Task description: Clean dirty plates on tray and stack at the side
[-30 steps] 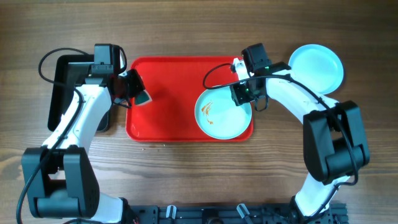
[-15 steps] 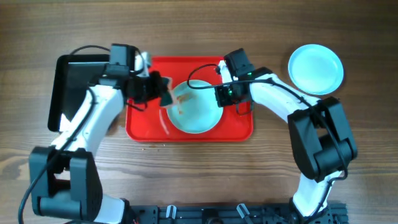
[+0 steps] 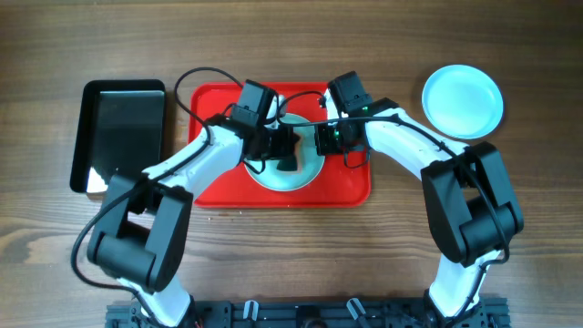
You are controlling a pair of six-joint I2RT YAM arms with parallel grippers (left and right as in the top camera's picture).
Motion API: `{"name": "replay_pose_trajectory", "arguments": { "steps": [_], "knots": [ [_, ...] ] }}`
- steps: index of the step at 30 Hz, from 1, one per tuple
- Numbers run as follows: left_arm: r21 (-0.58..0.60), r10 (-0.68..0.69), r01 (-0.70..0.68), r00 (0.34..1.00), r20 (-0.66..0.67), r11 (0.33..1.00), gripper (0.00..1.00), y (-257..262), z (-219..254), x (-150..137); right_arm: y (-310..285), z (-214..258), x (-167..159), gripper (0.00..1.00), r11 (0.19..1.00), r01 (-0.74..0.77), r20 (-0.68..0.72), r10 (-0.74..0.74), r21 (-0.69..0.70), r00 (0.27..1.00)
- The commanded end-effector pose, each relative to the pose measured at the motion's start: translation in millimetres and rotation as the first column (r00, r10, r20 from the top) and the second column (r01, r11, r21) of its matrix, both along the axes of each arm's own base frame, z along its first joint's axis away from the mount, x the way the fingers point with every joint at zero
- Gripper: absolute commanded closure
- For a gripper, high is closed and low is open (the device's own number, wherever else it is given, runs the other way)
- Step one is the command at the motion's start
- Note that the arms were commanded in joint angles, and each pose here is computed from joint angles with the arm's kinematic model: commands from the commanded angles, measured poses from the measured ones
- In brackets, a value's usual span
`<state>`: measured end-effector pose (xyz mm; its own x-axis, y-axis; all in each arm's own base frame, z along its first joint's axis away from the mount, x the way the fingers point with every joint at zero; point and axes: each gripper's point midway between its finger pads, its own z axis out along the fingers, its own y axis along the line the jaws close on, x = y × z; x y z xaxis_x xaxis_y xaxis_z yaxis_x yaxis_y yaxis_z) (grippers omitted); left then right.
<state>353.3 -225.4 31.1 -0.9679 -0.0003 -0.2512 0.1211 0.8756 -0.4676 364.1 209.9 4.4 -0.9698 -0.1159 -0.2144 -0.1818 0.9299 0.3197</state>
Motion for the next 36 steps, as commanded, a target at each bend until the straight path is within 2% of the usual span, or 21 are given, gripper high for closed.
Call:
{"name": "replay_pose_trajectory", "arguments": {
  "steps": [1, 4, 8, 15, 18, 22, 25, 28, 36],
  "knots": [
    [0.075, 0.036, -0.037, 0.999, 0.009, 0.997, 0.96, 17, -21, 12, -2, -12, -9, 0.96, 1.000, 0.007, -0.051, -0.008, -0.012, 0.999],
    [0.185, 0.102, -0.101, 0.995, 0.002, 0.977, 0.96, 51, -37, 17, -2, -12, -9, 0.96, 1.000, 0.007, -0.053, -0.007, -0.013, 0.999],
    [0.336, 0.199, -0.206, 0.978, 0.054, 0.919, 0.96, 101, -43, 30, -3, -12, -10, 0.97, 1.000, 0.006, -0.057, -0.007, -0.015, 0.998],
    [0.355, 0.214, -0.235, 0.972, 0.096, 0.905, 0.96, 132, -39, 46, -9, -15, -13, 0.96, 0.999, 0.004, -0.064, -0.007, -0.052, 0.998],
    [0.286, 0.213, -0.242, 0.969, 0.129, 0.927, 0.96, 123, -17, 58, -10, -15, -15, 0.96, 0.998, -0.010, -0.066, 0.006, -0.057, 0.998],
    [0.087, 0.224, -0.244, 0.955, 0.196, 0.966, 0.96, 93, 45, 76, -10, -15, -15, 0.96, 0.998, -0.009, -0.066, 0.006, -0.056, 0.998],
    [-0.067, 0.247, -0.239, 0.954, 0.170, 0.969, 0.96, 70, 73, 73, -10, -15, -14, 0.96, 0.998, -0.009, -0.065, 0.005, -0.056, 0.998],
    [-0.112, 0.198, -0.186, 0.974, 0.110, 0.976, 0.96, 48, 65, 61, -9, -15, -14, 0.96, 0.999, -0.009, -0.062, 0.005, -0.054, 0.998],
    [-0.071, 0.096, -0.098, 0.995, -0.031, 0.993, 0.96, -12, -1, 31, -6, -14, -14, 0.96, 0.999, 0.011, -0.073, -0.014, -0.036, 0.997]
  ]
}}
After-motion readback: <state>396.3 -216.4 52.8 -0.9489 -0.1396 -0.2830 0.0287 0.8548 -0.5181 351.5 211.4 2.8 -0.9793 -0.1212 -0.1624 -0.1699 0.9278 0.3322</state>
